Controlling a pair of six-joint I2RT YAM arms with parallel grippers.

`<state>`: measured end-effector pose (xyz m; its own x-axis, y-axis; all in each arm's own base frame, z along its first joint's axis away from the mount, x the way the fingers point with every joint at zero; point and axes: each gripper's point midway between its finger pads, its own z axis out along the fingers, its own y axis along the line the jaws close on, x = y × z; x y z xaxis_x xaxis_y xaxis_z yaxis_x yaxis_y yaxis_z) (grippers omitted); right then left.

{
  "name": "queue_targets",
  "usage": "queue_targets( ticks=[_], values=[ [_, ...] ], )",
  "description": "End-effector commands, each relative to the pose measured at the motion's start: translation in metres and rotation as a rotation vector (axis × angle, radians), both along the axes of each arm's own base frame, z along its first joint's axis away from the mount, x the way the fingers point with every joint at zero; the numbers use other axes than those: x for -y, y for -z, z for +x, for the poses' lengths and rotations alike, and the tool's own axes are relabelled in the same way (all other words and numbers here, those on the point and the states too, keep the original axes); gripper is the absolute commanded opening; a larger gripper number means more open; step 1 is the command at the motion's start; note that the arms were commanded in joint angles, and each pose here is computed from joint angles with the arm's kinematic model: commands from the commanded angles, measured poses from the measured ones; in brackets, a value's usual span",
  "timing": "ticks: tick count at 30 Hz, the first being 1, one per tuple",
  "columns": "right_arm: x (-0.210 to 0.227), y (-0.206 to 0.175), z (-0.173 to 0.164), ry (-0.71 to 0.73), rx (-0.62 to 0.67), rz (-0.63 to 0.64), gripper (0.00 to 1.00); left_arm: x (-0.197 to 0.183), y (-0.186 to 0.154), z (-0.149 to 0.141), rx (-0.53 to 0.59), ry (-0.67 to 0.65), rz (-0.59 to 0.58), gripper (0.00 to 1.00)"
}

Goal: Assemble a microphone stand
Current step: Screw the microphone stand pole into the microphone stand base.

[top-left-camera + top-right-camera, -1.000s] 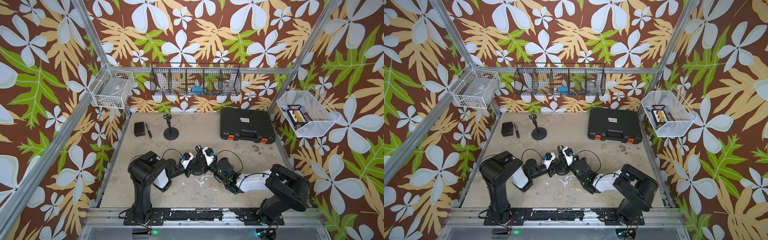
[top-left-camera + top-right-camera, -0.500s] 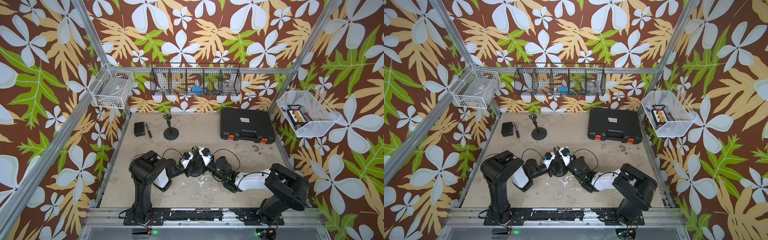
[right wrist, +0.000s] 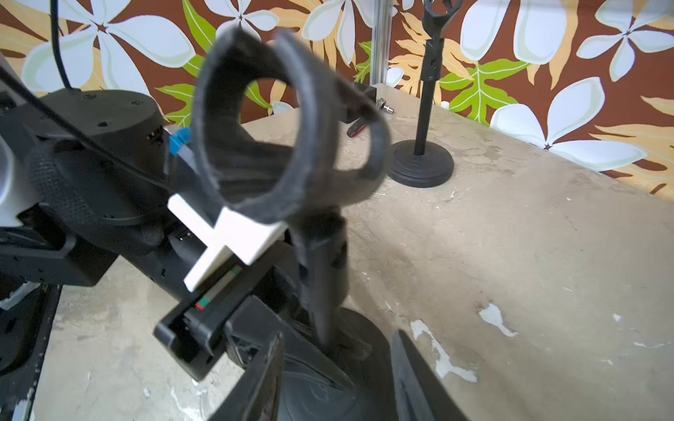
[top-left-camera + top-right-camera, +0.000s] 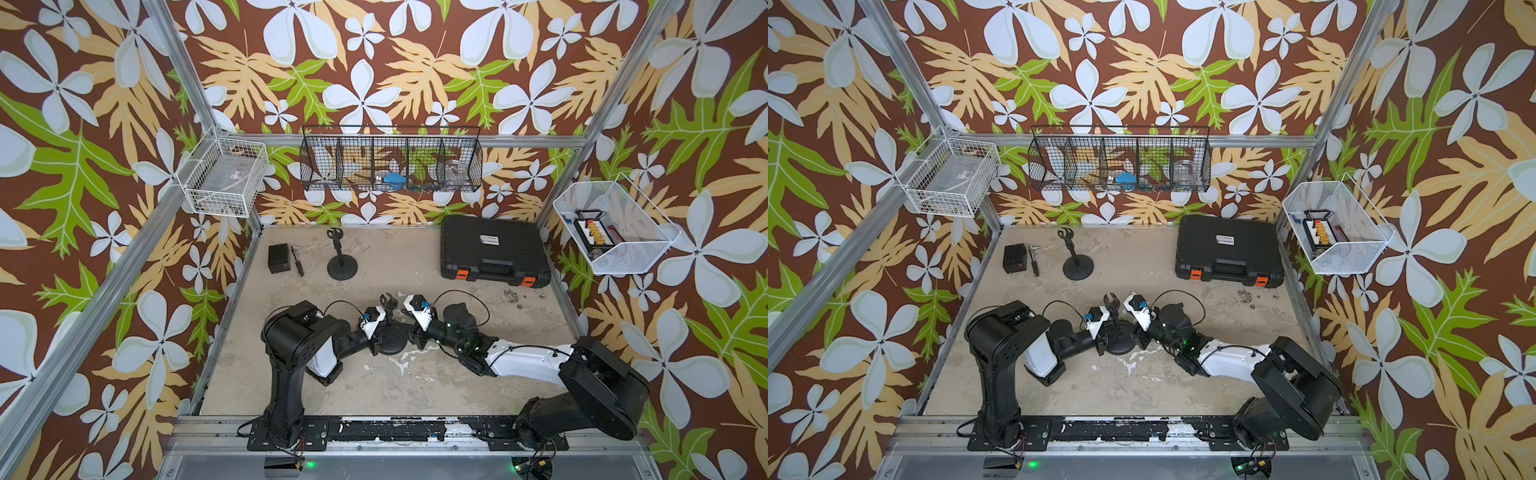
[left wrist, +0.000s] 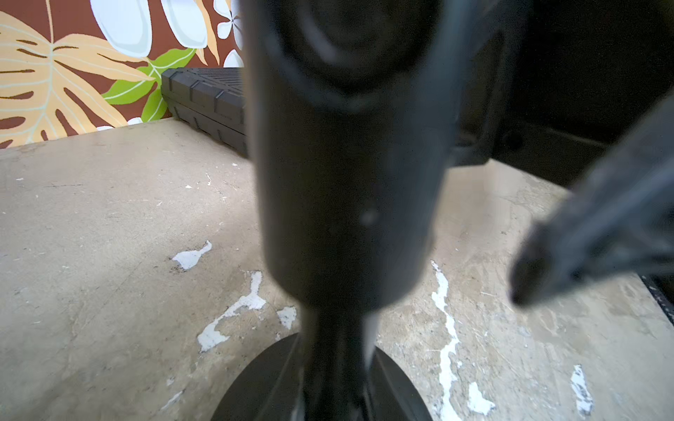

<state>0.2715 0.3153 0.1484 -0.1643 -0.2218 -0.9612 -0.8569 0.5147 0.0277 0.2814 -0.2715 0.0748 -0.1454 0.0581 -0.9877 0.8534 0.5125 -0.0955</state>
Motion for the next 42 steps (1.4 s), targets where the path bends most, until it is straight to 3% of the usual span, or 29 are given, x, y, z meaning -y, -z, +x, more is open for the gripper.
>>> queue_targets(
  ticks=[1,11,19,21,25,28,30,42],
  values=[
    [-0.008,-0.003,-0.013,-0.154,0.024,-0.028,0.45,-0.001,0.008,-0.001,-0.004,0.001,0.036,0.16],
    [-0.028,-0.017,-0.001,-0.285,0.128,-0.092,0.44,0.001,0.006,-0.002,0.001,0.018,0.036,0.16],
    [-0.035,-0.017,0.003,-0.326,0.117,-0.102,0.33,0.001,0.007,-0.004,-0.001,0.027,0.036,0.15],
    [-0.036,-0.015,0.003,-0.331,0.107,-0.103,0.25,0.002,0.006,-0.004,0.000,0.029,0.034,0.15],
    [-0.036,-0.011,0.004,-0.325,0.089,-0.103,0.18,0.001,0.005,-0.005,-0.001,0.030,0.032,0.16],
    [-0.033,-0.007,0.003,-0.306,0.072,-0.104,0.04,0.001,0.003,-0.005,-0.001,0.026,0.027,0.16],
    [-0.030,-0.005,0.003,-0.288,0.065,-0.096,0.00,0.001,-0.001,-0.005,-0.002,0.024,0.015,0.17],
    [-0.008,0.014,0.017,-0.019,-0.011,-0.073,0.00,-0.004,-0.033,-0.019,0.025,0.038,-0.059,0.30]
  ],
)
